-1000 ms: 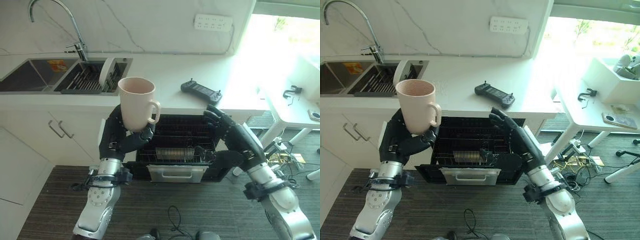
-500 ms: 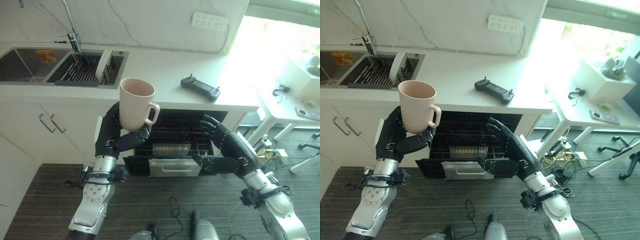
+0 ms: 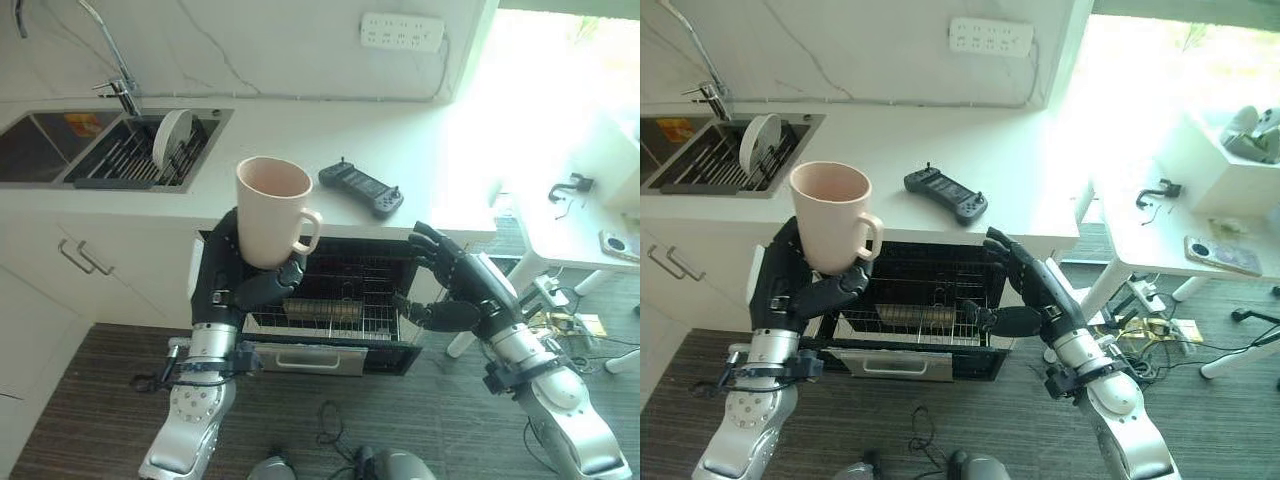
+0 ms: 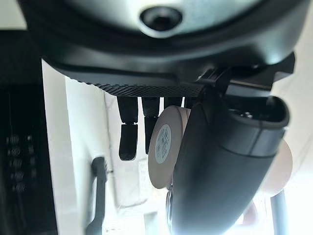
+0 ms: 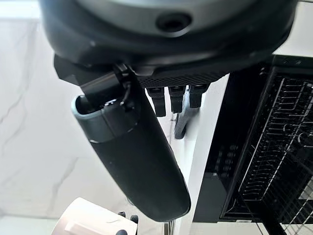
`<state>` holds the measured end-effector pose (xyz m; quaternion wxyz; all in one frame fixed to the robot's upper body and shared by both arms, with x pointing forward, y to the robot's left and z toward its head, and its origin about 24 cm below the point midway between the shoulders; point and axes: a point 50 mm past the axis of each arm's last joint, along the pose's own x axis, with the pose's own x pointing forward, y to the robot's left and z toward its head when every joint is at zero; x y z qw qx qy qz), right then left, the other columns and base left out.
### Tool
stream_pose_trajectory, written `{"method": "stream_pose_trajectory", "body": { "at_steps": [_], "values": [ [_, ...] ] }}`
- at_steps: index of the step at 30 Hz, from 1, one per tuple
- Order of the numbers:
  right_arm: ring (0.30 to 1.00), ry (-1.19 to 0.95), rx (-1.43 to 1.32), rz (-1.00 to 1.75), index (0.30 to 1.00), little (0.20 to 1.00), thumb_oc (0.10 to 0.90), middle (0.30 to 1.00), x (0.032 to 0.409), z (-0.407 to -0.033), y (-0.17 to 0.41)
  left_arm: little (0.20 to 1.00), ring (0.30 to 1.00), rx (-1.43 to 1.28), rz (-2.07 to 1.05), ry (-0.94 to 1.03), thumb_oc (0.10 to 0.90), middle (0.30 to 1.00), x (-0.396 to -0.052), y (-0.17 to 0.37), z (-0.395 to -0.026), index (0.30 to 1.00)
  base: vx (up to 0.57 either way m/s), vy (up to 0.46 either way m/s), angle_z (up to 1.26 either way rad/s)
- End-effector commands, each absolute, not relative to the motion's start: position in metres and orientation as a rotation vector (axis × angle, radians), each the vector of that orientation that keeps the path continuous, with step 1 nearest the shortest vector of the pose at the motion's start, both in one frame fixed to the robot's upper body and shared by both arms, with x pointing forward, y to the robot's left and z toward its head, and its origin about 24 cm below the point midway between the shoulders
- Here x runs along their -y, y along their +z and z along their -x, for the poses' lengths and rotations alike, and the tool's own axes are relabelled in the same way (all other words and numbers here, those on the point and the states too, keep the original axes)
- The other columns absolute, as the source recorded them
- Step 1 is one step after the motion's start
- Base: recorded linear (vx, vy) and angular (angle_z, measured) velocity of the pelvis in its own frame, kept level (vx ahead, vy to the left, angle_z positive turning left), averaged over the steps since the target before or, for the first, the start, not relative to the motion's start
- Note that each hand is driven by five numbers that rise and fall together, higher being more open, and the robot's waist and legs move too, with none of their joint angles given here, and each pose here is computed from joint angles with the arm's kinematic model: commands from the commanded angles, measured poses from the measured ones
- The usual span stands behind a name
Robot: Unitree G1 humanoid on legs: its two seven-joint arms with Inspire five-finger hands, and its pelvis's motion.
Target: Place the dishes in the dishwasher.
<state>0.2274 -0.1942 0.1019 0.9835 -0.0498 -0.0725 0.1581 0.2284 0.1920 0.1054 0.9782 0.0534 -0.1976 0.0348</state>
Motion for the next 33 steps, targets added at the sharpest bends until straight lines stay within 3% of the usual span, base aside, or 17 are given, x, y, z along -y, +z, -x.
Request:
{"method": "stream_pose_trajectory", "body": {
  "at_steps": [1, 16, 33],
  "values": [
    [0.9, 0.371, 0.412, 0.066, 0.9, 0.9, 0.8, 0.9, 0.19, -0.228, 0.153, 0.3, 0.3, 0.793, -0.104, 0.112, 0.4, 0.3, -0.188, 0.161, -0.229, 0.3, 0.04, 0.235, -0.25],
    [0.9, 0.45, 0.474, -0.149, 0.9, 0.9, 0.8, 0.9, 0.172, -0.237, 0.168, 0.3, 0.3, 0.836, -0.272, 0.213, 0.4, 0.3, -0.165, 0.146, -0.251, 0.3, 0.06, 0.128, 0.01],
    [0.9, 0.523, 0.512, -0.354, 0.9, 0.9, 0.8, 0.9, 0.152, -0.252, 0.18, 0.3, 0.3, 0.839, -0.225, 0.008, 0.4, 0.3, -0.121, 0.133, -0.25, 0.3, 0.01, 0.0, -0.02]
  ]
}}
